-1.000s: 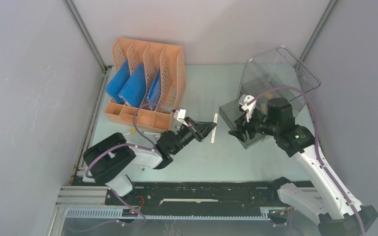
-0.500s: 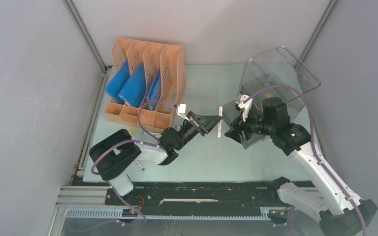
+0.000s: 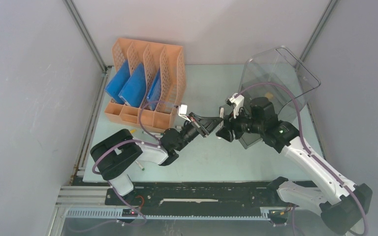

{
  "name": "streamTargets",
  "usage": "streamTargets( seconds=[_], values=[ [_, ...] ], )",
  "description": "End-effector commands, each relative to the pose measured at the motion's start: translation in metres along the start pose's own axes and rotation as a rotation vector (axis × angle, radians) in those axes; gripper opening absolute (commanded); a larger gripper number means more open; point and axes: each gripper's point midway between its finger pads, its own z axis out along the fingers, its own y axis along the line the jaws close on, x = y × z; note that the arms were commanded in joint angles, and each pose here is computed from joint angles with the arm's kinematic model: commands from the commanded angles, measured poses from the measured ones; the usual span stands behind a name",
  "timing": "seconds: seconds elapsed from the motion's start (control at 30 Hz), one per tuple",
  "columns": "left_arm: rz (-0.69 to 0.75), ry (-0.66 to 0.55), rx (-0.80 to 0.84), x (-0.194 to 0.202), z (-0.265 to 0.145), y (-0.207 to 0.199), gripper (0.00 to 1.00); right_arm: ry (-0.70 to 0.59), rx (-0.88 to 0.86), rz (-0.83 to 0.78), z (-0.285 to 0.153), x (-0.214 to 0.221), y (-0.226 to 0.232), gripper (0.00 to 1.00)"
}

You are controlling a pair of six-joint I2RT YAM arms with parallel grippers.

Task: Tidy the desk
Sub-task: Pick up the stationery from the center of the board.

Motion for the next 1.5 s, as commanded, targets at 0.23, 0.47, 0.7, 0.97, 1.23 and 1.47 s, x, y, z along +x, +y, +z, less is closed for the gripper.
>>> streamTargets(
  seconds=[0.23,0.47,0.7,0.97,1.23,1.47],
  values=[
    [0.007,-0.051,0.086,-0.015,0.006,-0.027,0.0,-0.025,0.077,0.073,0.017,-0.005,-0.013,0.56],
    [0.006,-0.051,0.09,-0.015,0.004,-0.028,0.0,-0.052,0.087,0.081,0.018,-0.007,-0.016,0.51],
    [0.002,-0.049,0.093,-0.015,0.003,-0.029,0.0,-0.07,0.061,0.08,0.019,-0.008,-0.013,0.42],
    [0.002,-0.049,0.095,-0.015,0.002,-0.03,0.03,-0.069,0.044,0.081,0.02,-0.007,-0.011,0.3],
    [0.006,-0.056,0.087,-0.017,-0.001,-0.029,0.23,-0.062,0.039,0.068,0.019,-0.005,-0.012,0.09],
    [0.047,-0.091,0.038,-0.026,-0.016,-0.021,0.52,-0.06,0.044,0.051,0.017,-0.004,-0.014,0.04]
  ],
)
